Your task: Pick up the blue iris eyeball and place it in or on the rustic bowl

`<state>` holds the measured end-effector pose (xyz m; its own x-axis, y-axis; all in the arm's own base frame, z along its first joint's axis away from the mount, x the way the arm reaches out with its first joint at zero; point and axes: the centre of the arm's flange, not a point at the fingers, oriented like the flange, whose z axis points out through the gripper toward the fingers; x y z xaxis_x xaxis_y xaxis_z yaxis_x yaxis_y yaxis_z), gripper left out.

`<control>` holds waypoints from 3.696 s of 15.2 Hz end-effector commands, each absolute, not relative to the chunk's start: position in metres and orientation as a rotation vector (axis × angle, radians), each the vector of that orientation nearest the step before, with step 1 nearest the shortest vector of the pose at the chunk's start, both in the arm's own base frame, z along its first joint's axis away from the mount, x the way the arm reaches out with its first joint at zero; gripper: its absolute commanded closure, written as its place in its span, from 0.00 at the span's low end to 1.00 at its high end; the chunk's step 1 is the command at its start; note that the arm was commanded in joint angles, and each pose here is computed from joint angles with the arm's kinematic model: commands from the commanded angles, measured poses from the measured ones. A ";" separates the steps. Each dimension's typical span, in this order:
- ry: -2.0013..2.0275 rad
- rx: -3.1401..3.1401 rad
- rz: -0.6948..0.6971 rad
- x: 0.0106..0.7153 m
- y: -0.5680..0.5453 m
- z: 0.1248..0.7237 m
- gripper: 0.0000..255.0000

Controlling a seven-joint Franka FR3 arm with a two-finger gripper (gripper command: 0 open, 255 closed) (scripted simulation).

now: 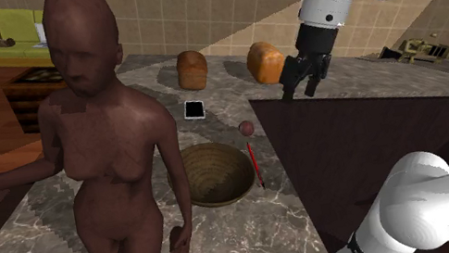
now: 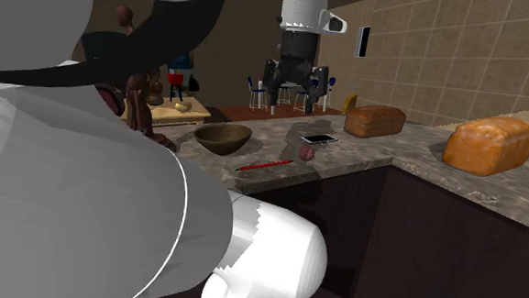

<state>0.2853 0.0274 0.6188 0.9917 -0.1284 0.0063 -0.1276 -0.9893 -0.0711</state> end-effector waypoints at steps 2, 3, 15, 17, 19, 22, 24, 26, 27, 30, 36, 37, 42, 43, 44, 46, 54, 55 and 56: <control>0.192 -3.079 -0.023 0.295 0.030 0.611 0.00; 0.187 -3.093 -0.028 0.305 0.032 0.603 0.00; 0.123 -3.264 -0.103 0.425 0.051 0.505 0.00; 0.118 -3.276 -0.108 0.434 0.051 0.494 0.00; 0.118 -3.276 -0.108 0.434 0.050 0.483 0.00; 0.118 -3.276 -0.108 0.435 0.048 0.468 0.00; 0.118 -3.276 -0.108 0.436 0.047 0.459 0.00; 0.118 -3.276 -0.108 0.436 0.047 0.459 0.00; 0.118 -3.276 -0.108 0.436 0.047 0.459 0.00; 0.118 -3.276 -0.108 0.436 0.047 0.459 0.00; 0.118 -3.276 -0.108 0.436 0.047 0.459 1.00; 0.118 -3.276 -0.108 0.436 0.047 0.459 1.00; 0.118 -3.276 -0.108 0.436 0.047 0.465 1.00; 0.118 -3.276 -0.108 0.436 0.047 0.470 1.00; 0.118 -3.276 -0.108 0.436 0.047 0.475 1.00; 0.118 -3.276 -0.108 0.436 0.047 0.486 1.00; 0.118 -3.276 -0.108 0.436 0.047 0.528 1.00; 0.118 -3.276 -0.108 0.436 0.047 0.533 1.00; 0.118 -3.276 -0.108 0.436 0.047 0.539 1.00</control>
<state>0.4357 0.0469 0.5333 0.9952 -0.0670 0.0709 -0.0761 -0.9879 0.1349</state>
